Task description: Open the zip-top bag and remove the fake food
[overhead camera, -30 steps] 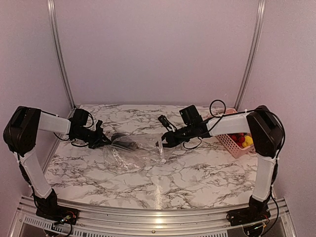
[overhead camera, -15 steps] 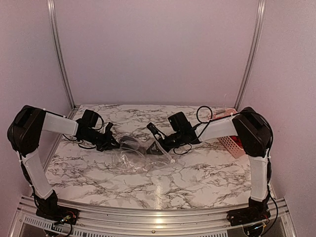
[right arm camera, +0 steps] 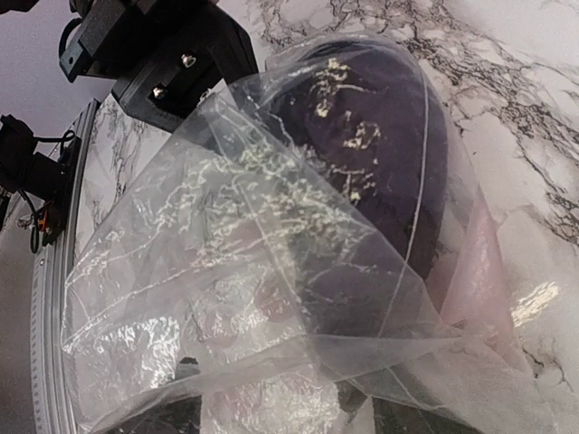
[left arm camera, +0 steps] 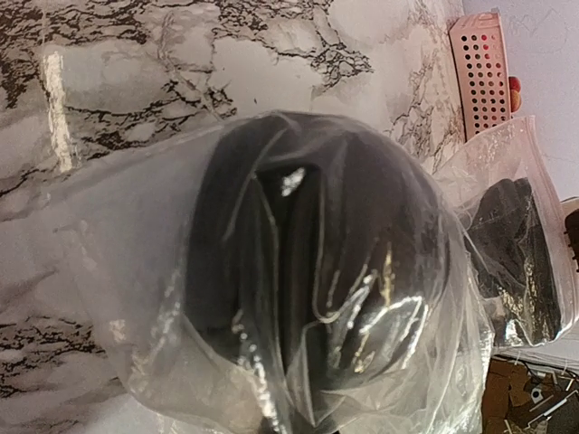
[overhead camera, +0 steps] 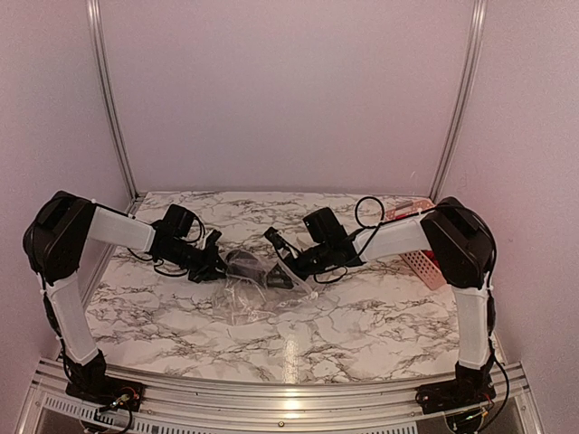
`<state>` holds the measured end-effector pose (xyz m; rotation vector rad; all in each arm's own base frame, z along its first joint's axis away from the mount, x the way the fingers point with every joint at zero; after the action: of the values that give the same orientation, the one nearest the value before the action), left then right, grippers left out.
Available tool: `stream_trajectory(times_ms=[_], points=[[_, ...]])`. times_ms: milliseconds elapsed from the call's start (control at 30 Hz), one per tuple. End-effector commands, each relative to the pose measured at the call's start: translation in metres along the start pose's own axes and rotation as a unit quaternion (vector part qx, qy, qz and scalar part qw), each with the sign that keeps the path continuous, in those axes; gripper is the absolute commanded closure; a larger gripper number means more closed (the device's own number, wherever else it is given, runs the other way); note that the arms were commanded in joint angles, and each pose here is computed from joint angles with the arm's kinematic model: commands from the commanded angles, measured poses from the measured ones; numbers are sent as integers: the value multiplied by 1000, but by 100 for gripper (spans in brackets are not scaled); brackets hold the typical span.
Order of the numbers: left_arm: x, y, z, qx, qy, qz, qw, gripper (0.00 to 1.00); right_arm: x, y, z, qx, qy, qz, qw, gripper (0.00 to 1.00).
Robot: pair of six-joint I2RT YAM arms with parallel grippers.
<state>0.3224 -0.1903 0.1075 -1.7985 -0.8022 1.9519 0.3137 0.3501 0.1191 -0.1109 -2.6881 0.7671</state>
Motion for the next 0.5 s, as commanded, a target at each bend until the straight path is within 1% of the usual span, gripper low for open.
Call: stream_trajectory(times_ms=[0,67,133,267,333,467], points=[[-12,13,1,25,15,18,999,100,-1,19,-1,1,-30,9,1000,34],[-14,18,3,32,18,18,999,100,-1,22,-2,4,-36,11,999,29],[-15,21,5,38,20,17,999,100,0,25,-4,6,-42,15,999,26],[-16,25,7,45,22,15,999,100,0,28,-8,7,-51,37,998,25],[-17,25,7,47,24,14,998,100,-3,29,-9,12,-51,64,997,21],[-17,24,7,53,29,10,998,100,-8,29,-10,23,-56,107,992,21]])
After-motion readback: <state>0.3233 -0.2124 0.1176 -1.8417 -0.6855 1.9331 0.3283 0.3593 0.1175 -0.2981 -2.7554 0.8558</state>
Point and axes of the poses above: each gripper's point midway between its finger pads, its own y axis out along the fingers, its own x axis along the line the jaws close on, z = x × y, the point moved 10 cm from there along -y, back along the fingers, and after that the axes turned 14 degrees about -y, right-handed, at the moved point
